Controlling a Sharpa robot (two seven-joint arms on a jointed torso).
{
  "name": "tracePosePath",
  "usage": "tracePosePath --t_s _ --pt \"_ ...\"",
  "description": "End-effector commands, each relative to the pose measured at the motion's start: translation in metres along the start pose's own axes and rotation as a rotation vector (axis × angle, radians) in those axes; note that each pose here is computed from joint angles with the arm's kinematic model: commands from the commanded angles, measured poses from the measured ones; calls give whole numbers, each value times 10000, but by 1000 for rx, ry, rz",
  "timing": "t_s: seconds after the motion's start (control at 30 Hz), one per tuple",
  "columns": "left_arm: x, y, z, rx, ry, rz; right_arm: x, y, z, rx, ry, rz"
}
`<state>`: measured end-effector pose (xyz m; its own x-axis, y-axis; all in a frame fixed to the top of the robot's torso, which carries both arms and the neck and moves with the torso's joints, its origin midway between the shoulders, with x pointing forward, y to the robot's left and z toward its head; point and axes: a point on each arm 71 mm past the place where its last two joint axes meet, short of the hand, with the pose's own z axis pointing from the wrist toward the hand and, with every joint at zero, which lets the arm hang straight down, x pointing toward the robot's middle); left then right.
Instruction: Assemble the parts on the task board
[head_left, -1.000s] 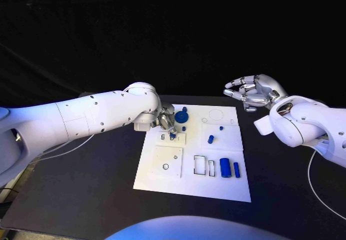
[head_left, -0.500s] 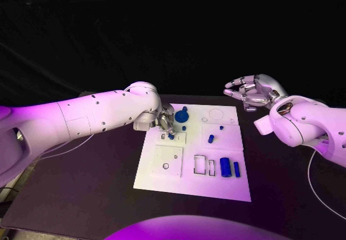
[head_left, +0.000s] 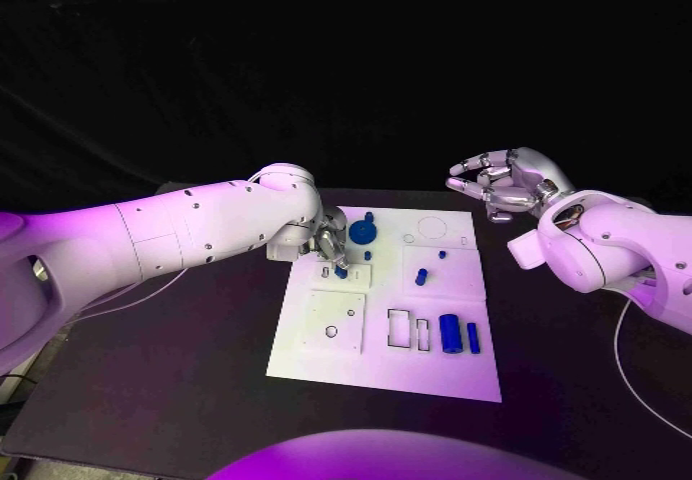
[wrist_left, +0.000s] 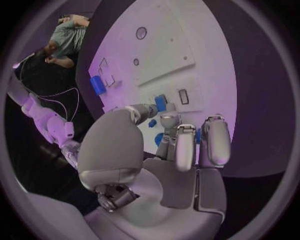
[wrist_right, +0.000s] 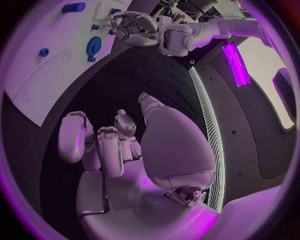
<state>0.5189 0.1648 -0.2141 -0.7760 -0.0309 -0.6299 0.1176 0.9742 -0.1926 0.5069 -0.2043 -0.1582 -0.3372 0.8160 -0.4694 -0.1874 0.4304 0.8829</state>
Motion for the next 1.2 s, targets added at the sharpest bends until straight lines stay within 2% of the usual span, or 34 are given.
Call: tracePosePath --t_s 0.03,0.8,1.2 --pt "8 -5 5 -8 4 11 13 6 -1 -9 11 -3" --pt "42 -17 37 -18 15 13 21 -4 -3 -7 15 -1" --pt "49 -5 25 -16 10 -6 25 -16 -5 -6 15 -1"
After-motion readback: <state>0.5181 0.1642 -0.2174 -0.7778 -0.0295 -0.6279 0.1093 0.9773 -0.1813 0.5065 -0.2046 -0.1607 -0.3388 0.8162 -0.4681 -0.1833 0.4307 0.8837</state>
